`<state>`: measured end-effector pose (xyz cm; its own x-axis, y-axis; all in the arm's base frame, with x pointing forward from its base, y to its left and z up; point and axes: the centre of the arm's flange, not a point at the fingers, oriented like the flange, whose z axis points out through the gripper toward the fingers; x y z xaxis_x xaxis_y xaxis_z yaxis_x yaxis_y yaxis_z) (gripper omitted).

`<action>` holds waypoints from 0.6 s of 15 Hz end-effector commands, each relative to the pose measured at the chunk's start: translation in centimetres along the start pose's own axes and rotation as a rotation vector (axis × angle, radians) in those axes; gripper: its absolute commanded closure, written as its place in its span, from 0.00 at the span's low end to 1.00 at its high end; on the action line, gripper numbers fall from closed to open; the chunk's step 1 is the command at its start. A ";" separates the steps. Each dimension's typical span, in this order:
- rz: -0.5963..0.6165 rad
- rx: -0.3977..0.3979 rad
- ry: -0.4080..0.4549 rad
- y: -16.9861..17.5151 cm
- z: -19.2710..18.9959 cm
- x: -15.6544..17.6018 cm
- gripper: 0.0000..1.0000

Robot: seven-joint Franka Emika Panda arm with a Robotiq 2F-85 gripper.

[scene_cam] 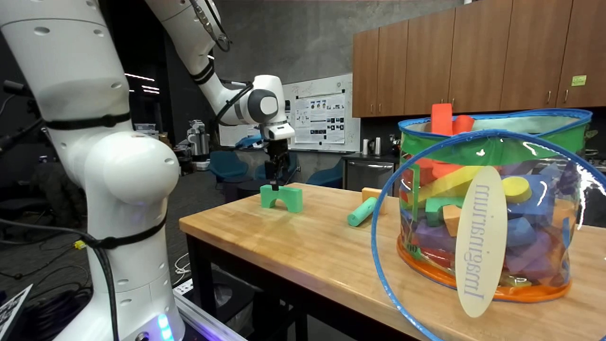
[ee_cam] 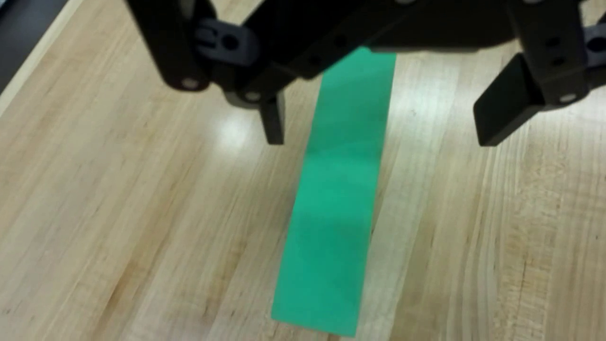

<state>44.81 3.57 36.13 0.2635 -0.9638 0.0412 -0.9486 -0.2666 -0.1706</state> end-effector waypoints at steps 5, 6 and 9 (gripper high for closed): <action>0.001 -0.021 -0.010 -1.0 3.3 -2.7 0.31; -0.002 -0.020 -0.006 -1.1 3.2 -2.7 0.39; -0.005 -0.013 0.007 -1.2 2.4 -2.6 0.62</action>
<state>45.35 6.09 32.97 0.2799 -0.9596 0.0296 -0.9491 -0.2812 -0.1421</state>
